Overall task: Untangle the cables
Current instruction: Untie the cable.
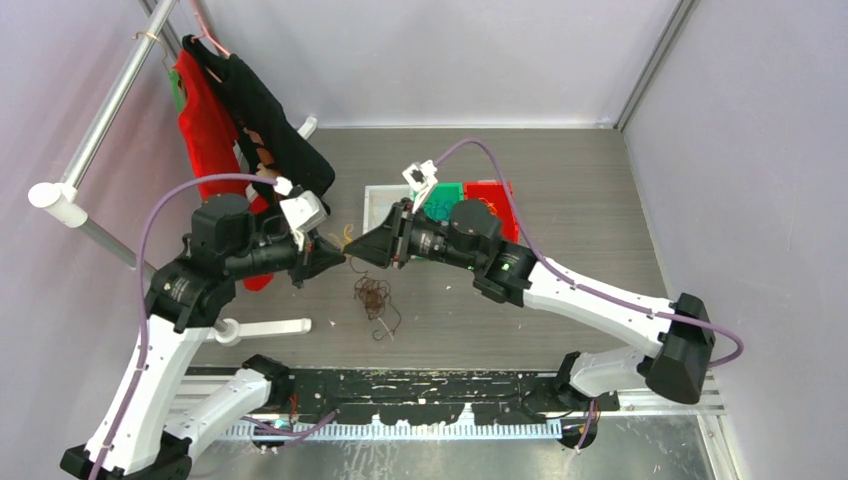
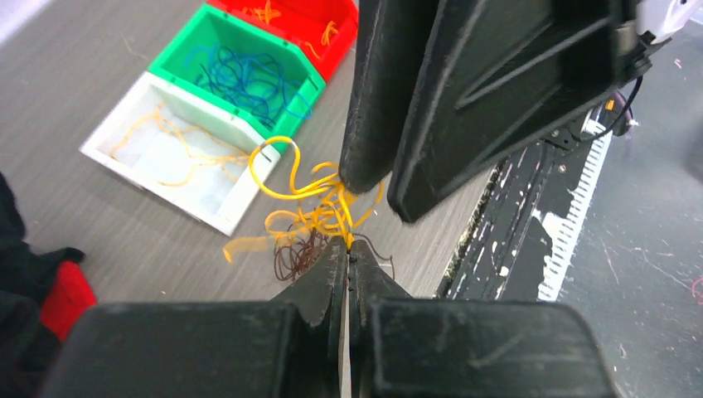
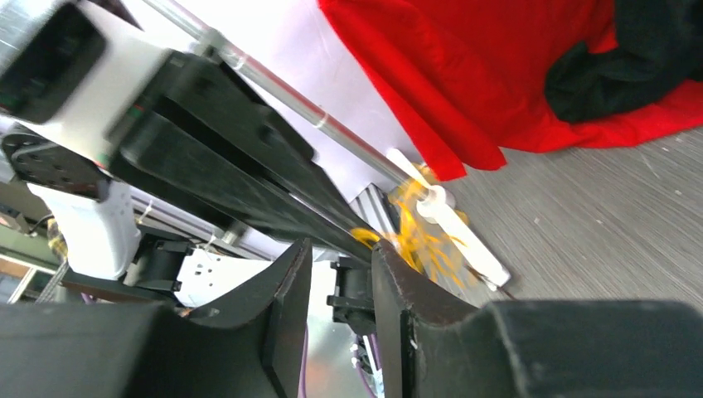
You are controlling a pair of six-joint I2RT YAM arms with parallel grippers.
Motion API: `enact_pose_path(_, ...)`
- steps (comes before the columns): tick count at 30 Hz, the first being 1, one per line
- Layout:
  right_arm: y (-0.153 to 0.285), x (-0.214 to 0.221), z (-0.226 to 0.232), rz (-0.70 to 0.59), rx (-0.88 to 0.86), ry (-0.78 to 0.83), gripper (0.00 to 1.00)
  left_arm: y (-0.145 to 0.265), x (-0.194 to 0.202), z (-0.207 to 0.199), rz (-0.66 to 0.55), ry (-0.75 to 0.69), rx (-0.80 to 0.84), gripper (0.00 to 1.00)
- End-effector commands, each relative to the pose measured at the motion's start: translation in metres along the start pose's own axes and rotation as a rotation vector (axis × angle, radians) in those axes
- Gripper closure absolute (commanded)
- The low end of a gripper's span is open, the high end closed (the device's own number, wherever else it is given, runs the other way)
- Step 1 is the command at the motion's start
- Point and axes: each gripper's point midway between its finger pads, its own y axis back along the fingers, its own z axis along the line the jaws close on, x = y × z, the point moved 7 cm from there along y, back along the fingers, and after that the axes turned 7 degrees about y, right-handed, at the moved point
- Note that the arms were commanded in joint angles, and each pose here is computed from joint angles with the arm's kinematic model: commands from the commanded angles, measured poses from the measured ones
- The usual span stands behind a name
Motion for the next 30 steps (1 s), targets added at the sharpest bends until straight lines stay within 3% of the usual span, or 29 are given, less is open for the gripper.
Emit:
enact_pose_path(1, 0.03, -0.019, -0.001, -0.12, 0.026, 0.031, 0.61, 0.022, -0.029, -0.011, -0.114, -0.103, -0.02, 1.0)
enact_pose_path(5, 0.047, -0.017, -0.009, -0.13, 0.061, 0.016, 0.59, 0.028, -0.031, -0.014, -0.122, -0.128, -0.027, 1.0)
enact_pose_path(11, 0.058, -0.001, -0.02, -0.104, 0.066, 0.116, 0.39, 0.037, -0.044, -0.024, -0.15, -0.146, 0.001, 1.0)
enact_pose_path(22, -0.002, 0.02, -0.001, -0.035, -0.126, 0.246, 0.38, 0.047, -0.063, -0.035, -0.166, -0.143, 0.047, 1.0)
enact_pose_path(26, -0.021, 0.023, -0.01, -0.05, -0.094, 0.229, 0.49, 0.048, -0.065, -0.037, -0.166, -0.135, 0.052, 1.0)
enact_pose_path(30, -0.024, 0.041, -0.033, -0.032, 0.001, 0.212, 0.81, 0.052, -0.071, -0.039, -0.178, -0.147, 0.049, 1.0)
